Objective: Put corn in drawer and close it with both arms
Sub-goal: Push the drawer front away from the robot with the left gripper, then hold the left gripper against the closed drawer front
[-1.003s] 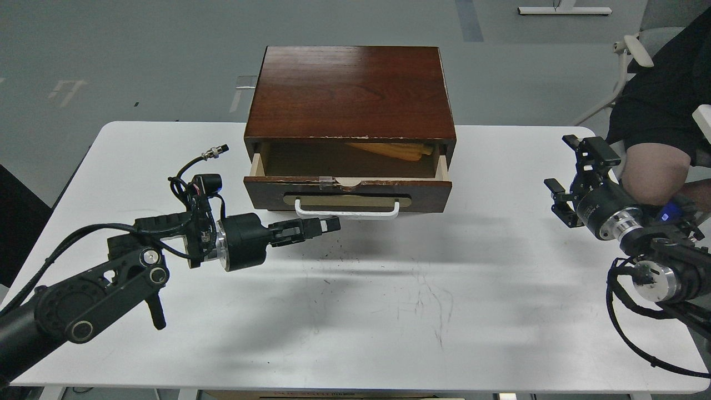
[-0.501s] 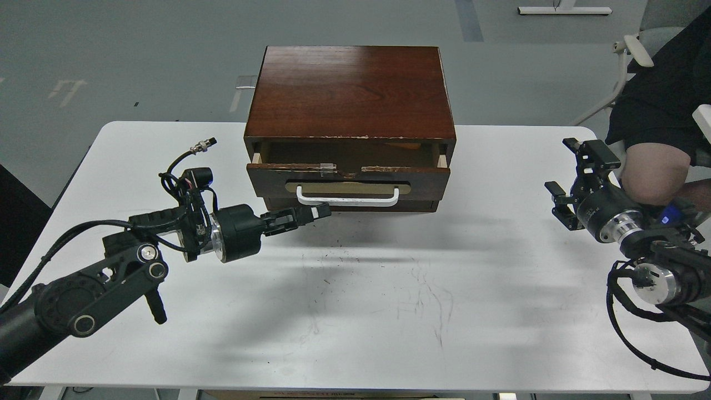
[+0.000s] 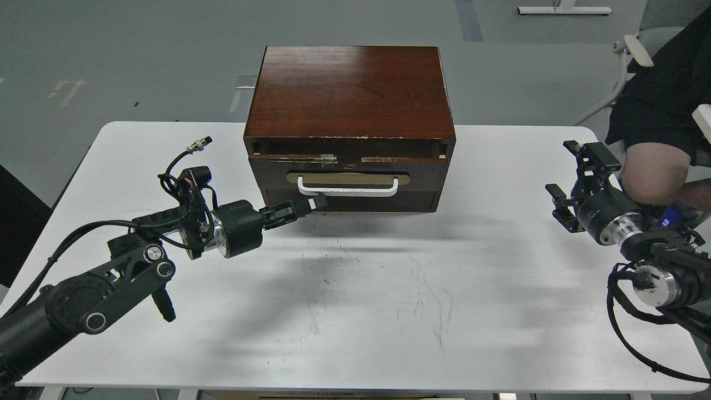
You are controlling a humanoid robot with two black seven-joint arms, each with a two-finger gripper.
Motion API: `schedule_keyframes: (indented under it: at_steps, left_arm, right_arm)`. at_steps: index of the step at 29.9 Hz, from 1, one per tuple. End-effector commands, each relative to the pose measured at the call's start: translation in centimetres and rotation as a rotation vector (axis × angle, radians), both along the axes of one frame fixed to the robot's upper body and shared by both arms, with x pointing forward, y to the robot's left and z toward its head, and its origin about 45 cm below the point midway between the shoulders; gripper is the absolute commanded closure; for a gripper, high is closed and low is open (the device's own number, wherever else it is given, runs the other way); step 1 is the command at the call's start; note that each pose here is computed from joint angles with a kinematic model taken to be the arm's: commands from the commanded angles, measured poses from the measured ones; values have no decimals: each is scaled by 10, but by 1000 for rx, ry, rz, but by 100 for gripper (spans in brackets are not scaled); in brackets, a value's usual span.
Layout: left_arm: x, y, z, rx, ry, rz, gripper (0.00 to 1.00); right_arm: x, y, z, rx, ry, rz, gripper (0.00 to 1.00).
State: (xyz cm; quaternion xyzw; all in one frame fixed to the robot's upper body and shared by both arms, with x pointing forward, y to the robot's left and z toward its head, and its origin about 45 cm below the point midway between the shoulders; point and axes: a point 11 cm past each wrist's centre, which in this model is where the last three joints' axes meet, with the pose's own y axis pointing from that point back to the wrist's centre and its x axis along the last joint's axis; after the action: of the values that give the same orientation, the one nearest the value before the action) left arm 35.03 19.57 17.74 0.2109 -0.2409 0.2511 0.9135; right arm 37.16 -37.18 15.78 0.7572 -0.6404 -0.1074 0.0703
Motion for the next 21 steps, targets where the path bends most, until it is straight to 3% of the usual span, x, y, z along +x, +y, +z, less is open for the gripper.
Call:
schedule_keyframes:
  at_steps: [1, 21]
  left_arm:
    - [2, -3, 1, -8, -7, 5, 100]
    - [14, -2, 3, -13, -4, 35, 100]
  right_arm:
    - [-1, -1, -2, 0, 4, -2, 0]
    - [-6, -3, -6, 1, 15, -11, 0]
